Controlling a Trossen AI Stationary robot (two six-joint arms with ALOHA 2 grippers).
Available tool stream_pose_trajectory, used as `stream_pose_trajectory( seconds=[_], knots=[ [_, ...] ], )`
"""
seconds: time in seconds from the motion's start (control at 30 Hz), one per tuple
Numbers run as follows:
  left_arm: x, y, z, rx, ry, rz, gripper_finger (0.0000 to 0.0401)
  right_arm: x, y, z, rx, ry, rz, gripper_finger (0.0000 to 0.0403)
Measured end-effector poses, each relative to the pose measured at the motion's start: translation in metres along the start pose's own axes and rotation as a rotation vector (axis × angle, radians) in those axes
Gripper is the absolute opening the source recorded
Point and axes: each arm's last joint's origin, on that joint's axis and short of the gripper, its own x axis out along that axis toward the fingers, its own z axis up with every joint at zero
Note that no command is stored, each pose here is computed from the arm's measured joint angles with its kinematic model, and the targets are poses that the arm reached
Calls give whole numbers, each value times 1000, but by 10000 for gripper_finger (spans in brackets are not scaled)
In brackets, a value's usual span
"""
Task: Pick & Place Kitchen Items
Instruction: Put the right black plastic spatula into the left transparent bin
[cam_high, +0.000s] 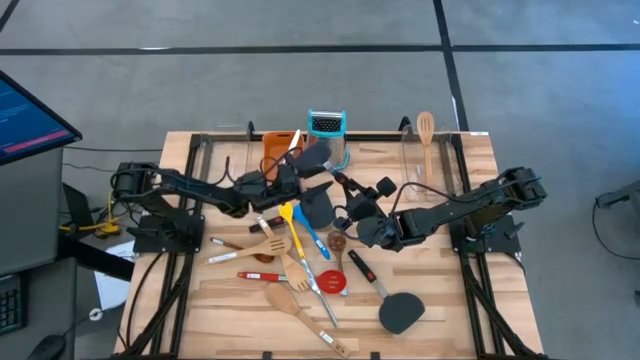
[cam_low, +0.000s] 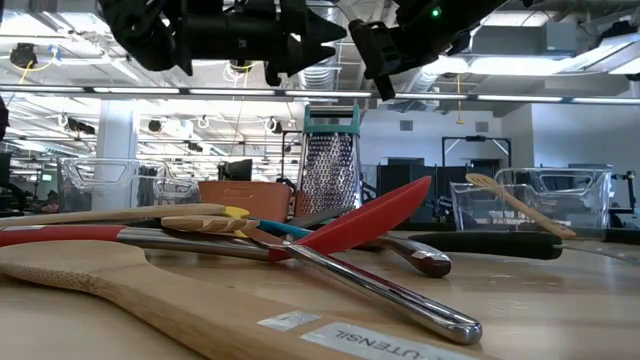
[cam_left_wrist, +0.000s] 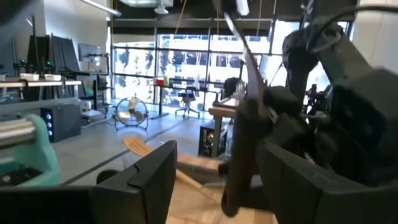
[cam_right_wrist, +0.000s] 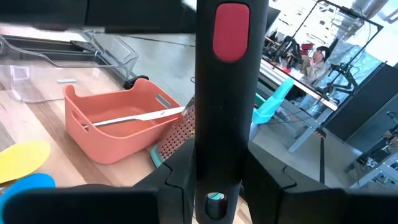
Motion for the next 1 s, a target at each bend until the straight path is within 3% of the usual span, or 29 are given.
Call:
stream_pose_trajectory(
  seconds=[0.6, 1.0],
  knots=[
    [23, -9, 3, -11, -27, -85, 208, 0, 0, 0, -19, -2, 4, 90],
    [34, -7, 0, -28, -27, -75, 194, 0, 0, 0, -27, 0, 7, 90]
  ],
)
